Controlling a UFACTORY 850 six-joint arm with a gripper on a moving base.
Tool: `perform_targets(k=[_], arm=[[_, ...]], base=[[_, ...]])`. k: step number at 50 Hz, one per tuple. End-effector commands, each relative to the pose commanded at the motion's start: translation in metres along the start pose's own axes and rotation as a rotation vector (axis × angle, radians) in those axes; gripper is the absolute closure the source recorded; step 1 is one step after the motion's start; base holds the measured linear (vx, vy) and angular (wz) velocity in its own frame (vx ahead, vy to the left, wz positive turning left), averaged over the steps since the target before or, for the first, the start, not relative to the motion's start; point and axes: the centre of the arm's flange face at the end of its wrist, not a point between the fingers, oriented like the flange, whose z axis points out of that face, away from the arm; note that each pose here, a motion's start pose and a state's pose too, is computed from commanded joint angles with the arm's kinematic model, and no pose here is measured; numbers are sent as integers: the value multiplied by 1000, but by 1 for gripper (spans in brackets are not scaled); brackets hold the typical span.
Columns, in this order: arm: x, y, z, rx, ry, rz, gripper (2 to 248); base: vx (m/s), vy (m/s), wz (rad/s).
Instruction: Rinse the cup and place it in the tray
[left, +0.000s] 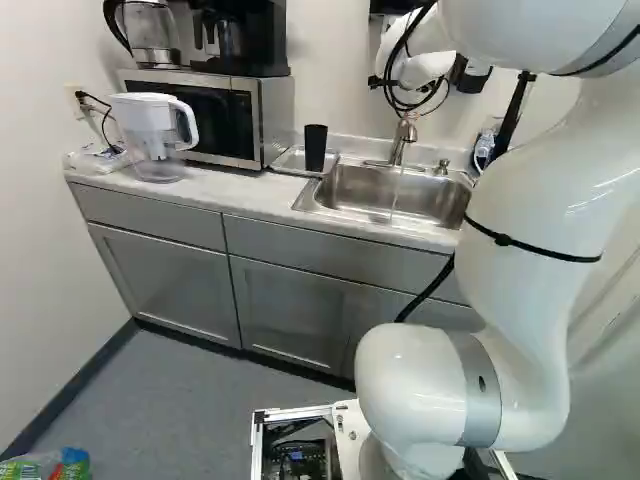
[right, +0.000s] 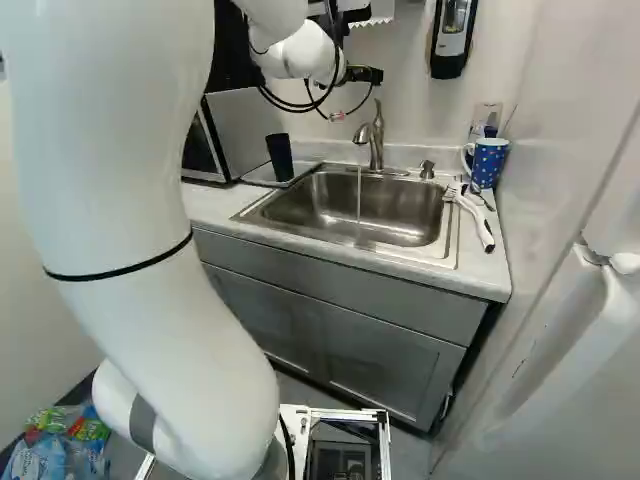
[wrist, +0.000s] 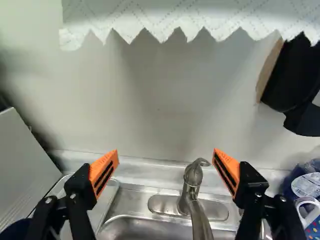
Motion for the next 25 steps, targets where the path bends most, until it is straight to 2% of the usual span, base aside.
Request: perform_targets(k=[25], arm=[[4, 3, 27, -5, 7, 1, 3]], base=[[0, 0, 0]])
